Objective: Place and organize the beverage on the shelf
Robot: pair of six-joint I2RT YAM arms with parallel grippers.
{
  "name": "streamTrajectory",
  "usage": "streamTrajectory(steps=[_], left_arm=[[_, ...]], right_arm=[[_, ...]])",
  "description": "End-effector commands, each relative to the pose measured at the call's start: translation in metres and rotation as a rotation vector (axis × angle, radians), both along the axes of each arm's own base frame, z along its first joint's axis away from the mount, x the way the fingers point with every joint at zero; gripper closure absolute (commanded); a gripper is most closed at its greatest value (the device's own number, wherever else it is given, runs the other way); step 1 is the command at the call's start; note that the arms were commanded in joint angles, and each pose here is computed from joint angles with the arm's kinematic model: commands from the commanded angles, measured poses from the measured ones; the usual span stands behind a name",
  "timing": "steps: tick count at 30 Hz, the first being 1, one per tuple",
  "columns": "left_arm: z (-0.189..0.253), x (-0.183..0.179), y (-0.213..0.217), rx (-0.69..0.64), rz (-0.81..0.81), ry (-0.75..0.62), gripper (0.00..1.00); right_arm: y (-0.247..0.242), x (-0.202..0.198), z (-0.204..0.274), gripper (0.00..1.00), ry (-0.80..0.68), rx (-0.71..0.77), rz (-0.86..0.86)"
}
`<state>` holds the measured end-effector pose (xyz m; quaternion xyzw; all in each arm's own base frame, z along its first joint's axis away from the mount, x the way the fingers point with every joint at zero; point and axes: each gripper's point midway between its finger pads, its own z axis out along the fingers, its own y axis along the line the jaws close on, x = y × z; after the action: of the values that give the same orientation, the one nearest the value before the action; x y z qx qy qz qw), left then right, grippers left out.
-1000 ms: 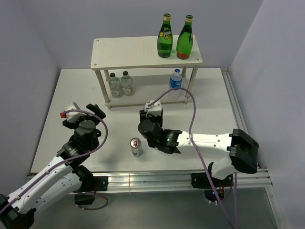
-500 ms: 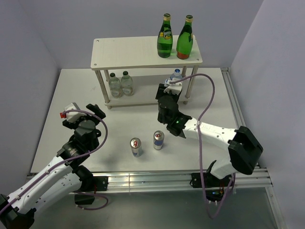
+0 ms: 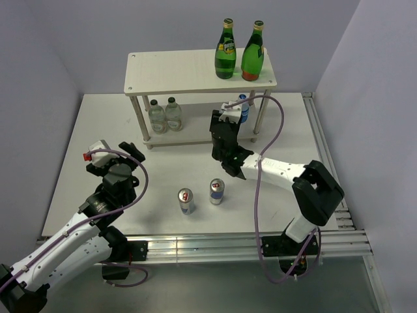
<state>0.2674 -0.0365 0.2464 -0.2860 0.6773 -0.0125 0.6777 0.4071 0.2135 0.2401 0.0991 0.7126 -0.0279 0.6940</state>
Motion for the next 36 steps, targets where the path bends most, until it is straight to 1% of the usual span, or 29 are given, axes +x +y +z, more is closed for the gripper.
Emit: streamTrajectory(steps=[1,11,21,22,23,25,26,27,29,33,34,36], left_arm=[[0.005,0.0,0.0,-0.016,0.001,-0.017,0.01],[0.004,0.001,0.0,-0.007,0.005,-0.011,0.01],[0.003,0.002,0.0,-0.002,0.01,-0.007,0.01],[0.003,0.002,-0.001,-0.001,0.008,-0.006,0.01],[0.003,0.002,0.0,-0.001,0.011,-0.006,0.01],[0.003,0.002,0.0,0.0,0.01,-0.005,0.01],[0.003,0.002,-0.001,-0.001,0.01,-0.006,0.01],[0.003,0.002,0.0,-0.001,0.011,-0.006,0.01],[0.002,0.002,0.0,0.0,0.011,-0.005,0.01],[0.003,0.002,0.0,0.0,0.01,-0.005,0.01],[0.003,0.002,0.0,-0.002,0.011,-0.007,0.01],[0.003,0.002,0.0,-0.001,0.01,-0.006,0.01]], right_arm=[[-0.007,0.015,0.074,1.0,-0.199,0.192,-0.054],[-0.017,0.038,0.055,1.0,-0.17,0.189,-0.096],[-0.011,0.052,0.038,0.99,-0.128,0.174,-0.095],[-0.01,0.053,0.034,0.93,-0.114,0.163,-0.094],[-0.008,0.054,0.035,0.78,-0.115,0.166,-0.09],[-0.006,0.056,0.032,0.57,-0.105,0.16,-0.085],[-0.006,0.056,0.032,0.42,-0.102,0.16,-0.083],[-0.006,0.057,0.034,0.36,-0.105,0.165,-0.085],[-0.004,0.057,0.032,0.27,-0.098,0.159,-0.082],[-0.004,0.057,0.032,0.2,-0.094,0.155,-0.082],[-0.004,0.057,0.033,0.15,-0.094,0.154,-0.083],[-0.005,0.056,0.033,0.14,-0.093,0.156,-0.082]])
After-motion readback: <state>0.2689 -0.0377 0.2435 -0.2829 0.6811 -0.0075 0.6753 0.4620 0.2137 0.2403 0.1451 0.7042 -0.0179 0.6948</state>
